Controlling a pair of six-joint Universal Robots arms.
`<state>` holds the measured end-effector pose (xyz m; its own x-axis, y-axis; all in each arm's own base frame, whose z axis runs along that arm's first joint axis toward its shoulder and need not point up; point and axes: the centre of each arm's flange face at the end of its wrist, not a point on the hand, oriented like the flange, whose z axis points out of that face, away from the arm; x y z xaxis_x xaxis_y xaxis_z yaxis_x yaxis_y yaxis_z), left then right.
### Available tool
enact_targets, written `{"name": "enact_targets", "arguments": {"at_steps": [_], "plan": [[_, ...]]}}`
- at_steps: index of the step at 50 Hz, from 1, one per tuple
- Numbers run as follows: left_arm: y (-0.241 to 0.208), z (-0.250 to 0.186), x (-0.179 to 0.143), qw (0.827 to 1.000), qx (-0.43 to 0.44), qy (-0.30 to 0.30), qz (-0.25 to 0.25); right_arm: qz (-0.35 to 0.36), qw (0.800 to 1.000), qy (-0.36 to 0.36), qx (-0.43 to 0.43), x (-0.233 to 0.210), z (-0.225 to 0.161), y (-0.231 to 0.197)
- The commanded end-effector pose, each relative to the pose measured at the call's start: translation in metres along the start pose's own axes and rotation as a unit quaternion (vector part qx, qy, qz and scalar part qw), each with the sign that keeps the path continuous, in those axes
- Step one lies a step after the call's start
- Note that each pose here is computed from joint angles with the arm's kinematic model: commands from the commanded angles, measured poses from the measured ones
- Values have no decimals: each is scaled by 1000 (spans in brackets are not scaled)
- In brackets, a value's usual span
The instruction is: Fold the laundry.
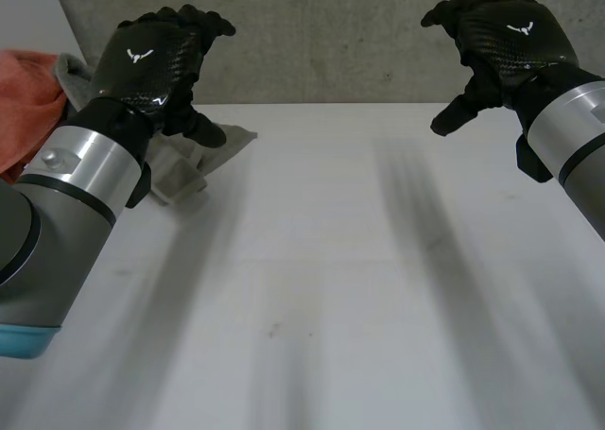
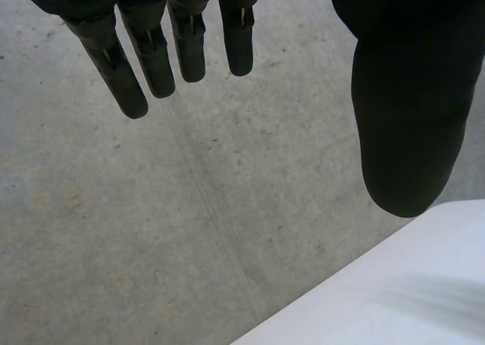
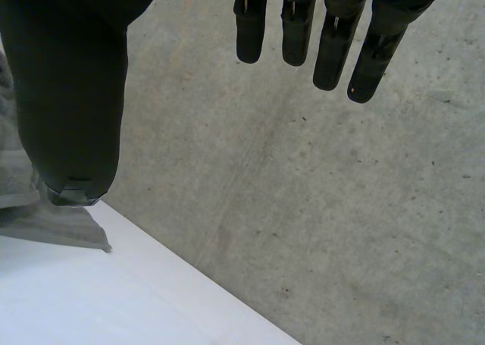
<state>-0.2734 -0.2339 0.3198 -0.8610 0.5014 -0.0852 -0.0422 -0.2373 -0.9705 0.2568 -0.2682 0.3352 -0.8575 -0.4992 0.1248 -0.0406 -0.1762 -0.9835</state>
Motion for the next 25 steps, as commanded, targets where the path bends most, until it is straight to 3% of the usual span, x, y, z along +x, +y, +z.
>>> {"name": "enact_targets", "arguments": {"at_steps": [1, 15, 19, 25], "plan": [[5, 2, -8, 1000, -6, -12, 10, 0, 1000, -3, -5, -1, -1, 3], [7, 6, -12, 1000, -7, -12, 20, 0, 1000, -3, -5, -2, -1, 3], [32, 19, -22, 997, -35, -22, 63, 0, 1000, -5, -9, -2, 0, 6], [81, 46, -54, 976, -83, -45, 198, 0, 1000, -7, -8, -3, 0, 6]]}}
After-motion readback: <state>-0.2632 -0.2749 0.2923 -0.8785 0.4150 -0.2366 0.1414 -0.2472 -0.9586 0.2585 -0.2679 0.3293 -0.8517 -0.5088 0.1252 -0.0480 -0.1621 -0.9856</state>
